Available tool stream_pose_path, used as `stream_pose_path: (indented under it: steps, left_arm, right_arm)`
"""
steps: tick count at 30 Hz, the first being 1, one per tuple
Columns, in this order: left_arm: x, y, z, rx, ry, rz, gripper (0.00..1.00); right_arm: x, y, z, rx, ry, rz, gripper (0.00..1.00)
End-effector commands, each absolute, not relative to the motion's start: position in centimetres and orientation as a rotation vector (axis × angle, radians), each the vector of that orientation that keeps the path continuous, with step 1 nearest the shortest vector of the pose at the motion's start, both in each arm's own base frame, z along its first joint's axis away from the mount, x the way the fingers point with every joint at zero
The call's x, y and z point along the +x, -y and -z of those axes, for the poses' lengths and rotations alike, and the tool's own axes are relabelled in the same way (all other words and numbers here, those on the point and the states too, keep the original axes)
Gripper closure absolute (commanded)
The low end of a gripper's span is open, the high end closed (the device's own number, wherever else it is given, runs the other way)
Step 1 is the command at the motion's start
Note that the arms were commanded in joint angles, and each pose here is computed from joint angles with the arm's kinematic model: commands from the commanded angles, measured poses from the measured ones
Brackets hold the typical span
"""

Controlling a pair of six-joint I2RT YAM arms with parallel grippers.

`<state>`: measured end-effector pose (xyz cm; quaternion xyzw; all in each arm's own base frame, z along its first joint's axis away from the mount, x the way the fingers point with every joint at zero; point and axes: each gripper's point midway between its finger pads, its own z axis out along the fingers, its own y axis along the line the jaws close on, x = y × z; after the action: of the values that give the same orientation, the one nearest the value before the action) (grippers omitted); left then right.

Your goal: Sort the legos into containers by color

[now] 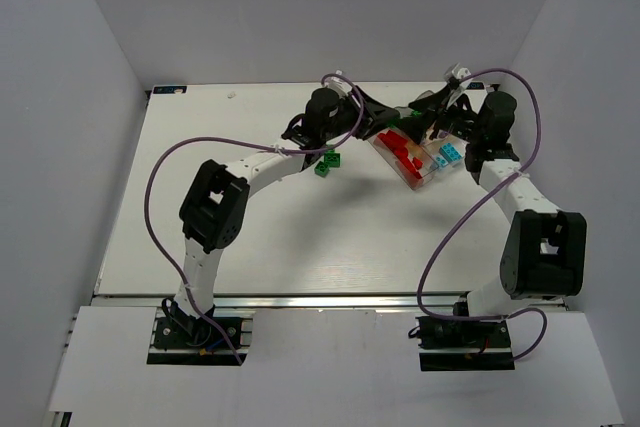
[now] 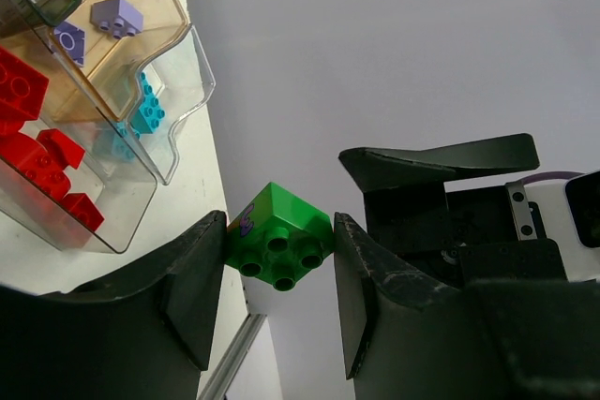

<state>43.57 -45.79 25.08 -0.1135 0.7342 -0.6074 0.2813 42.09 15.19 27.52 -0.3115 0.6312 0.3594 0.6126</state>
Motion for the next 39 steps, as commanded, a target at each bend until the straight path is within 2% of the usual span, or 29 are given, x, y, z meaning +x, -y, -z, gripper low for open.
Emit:
stream_pose_path:
  steps: [1,10,16,25,28,29,32,36,39]
  left_arm:
    - [42.1,44.6,-30.9,-0.241,-1.842,1.676,0.99]
    - [41.5,45.0,-31.6,-0.216,-1.819,1.708,0.98]
    - [41.0,45.5,-31.9,-0.211,-1.810,1.734,0.98]
    - [41.0,45.7,-32.2,-0.231,-1.799,1.774,0.98]
    - [41.1,45.8,-32.2,-0.238,-1.800,1.782,0.96]
    - [41.0,45.8,-32.3,-0.238,-1.798,1.787,0.95]
    - [40.8,45.8,-31.9,-0.241,-1.812,1.796,0.83]
    - [40.9,45.3,-31.6,-0.268,-1.806,1.816,0.70]
    - [41.0,44.9,-31.3,-0.296,-1.803,1.801,0.43]
  right_arm:
    - [41.3,-15.7,-29.9,-0.751,-1.431,-0.796,0.22]
    - [42.0,-16.2,-28.9,-0.704,-1.488,-0.786,0.20]
    - [43.0,-16.9,-28.1,-0.696,-1.519,-0.743,0.22]
    - [44.8,-16.7,-27.8,-0.656,-1.544,-0.647,0.44]
    - [44.9,-16.6,-27.8,-0.663,-1.538,-0.632,0.58]
    - [44.8,-16.9,-27.7,-0.666,-1.540,-0.634,0.66]
    - [45.2,-16.3,-27.9,-0.652,-1.537,-0.611,0.78]
    - [45.4,-16.4,-28.3,-0.647,-1.524,-0.603,0.86]
    - [45.7,-16.0,-28.1,-0.633,-1.530,-0.591,0.89]
